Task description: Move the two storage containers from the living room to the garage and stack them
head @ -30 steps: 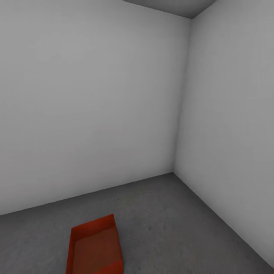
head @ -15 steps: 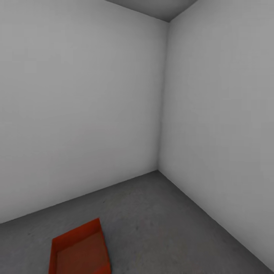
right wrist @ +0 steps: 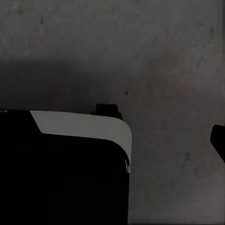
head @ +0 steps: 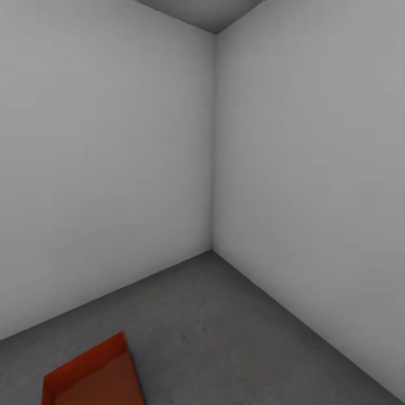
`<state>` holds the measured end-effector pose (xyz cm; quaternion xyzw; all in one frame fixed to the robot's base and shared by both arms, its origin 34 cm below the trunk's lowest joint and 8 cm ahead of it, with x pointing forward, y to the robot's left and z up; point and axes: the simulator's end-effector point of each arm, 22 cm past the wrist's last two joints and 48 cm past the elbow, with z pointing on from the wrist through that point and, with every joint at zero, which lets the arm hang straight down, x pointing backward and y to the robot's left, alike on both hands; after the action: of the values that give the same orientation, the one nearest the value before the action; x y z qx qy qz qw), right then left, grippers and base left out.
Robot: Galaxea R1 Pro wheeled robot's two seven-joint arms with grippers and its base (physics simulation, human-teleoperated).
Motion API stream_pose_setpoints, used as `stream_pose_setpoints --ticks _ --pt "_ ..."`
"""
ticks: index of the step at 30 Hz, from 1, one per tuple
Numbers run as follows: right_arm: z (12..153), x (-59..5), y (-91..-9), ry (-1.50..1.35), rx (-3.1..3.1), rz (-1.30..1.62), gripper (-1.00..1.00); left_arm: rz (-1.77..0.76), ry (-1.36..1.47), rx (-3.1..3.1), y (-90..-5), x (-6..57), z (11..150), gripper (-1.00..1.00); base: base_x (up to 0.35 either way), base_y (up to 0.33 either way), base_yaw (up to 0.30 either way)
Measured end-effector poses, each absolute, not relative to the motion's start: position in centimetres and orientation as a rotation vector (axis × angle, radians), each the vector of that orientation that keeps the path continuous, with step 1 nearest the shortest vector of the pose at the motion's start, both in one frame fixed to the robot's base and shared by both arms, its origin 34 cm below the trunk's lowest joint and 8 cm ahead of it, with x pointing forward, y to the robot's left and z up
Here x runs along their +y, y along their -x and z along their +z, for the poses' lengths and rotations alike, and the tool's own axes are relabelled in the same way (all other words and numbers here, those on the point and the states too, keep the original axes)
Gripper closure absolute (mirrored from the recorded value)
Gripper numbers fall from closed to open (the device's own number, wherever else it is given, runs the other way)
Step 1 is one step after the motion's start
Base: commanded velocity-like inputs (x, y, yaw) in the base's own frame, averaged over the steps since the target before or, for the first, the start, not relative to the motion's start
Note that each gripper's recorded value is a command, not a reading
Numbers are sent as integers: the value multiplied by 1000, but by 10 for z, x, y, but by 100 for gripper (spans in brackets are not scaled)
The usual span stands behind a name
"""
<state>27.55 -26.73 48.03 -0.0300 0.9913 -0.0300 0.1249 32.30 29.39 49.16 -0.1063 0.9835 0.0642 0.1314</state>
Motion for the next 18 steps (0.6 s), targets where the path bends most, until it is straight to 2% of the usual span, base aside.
stream_pose_setpoints --ticks 18 --pt "480 -267 -275 88 2890 -87 -100 187 306 2855 -323 294 492 -100 0 0 -291"
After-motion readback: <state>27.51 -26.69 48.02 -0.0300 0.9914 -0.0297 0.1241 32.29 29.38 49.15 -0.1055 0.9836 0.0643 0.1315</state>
